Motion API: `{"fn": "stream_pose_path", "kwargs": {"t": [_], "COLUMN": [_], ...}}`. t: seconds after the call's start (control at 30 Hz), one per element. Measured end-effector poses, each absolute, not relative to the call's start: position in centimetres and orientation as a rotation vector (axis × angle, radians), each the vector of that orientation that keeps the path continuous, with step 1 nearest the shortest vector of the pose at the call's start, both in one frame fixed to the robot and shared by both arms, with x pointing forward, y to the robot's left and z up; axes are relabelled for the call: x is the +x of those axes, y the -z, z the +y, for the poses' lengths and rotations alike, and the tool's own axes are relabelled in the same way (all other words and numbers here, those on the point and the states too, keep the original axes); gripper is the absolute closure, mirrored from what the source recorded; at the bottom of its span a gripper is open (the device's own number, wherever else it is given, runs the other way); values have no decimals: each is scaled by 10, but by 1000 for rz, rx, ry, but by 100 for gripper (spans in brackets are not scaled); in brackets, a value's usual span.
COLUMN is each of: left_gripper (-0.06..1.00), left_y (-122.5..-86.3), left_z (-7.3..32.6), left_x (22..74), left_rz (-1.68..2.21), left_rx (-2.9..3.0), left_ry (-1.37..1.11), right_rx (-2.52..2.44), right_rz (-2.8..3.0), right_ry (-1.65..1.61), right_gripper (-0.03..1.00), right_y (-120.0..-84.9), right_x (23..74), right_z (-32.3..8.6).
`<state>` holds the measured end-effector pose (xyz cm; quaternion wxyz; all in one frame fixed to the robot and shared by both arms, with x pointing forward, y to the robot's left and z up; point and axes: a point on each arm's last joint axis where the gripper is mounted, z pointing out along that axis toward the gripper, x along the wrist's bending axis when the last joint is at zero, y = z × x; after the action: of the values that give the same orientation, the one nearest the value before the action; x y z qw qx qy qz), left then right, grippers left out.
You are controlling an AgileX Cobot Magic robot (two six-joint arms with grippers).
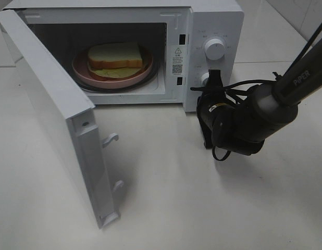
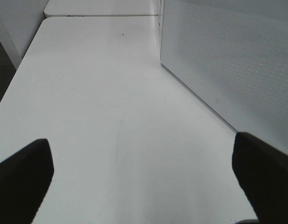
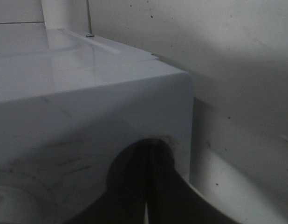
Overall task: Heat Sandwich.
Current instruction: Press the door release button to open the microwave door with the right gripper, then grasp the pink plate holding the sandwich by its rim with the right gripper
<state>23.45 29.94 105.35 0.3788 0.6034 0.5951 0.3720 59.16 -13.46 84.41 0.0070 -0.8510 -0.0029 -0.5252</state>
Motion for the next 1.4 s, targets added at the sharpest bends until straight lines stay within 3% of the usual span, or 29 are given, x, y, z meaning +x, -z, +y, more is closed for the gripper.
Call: {"fn": "stream_pose_path", "kwargs": {"t": [0.53,1.4], "left_gripper": [-4,-4], "left_y": [-1053,-1053], "left_z": [299,299], "left_x": [235,235], "left_rz": [1520,1520], "left_rx": [1542,1542], "left_ry": [-950,-950], "right_rx": [-2694,-2721], "right_rz": [-63,-448], "right_ry": [1533,1342], "right_gripper": [96,96], "right_y": [-857,-896], "right_x": [590,545], "right_z": [-140,-150]}}
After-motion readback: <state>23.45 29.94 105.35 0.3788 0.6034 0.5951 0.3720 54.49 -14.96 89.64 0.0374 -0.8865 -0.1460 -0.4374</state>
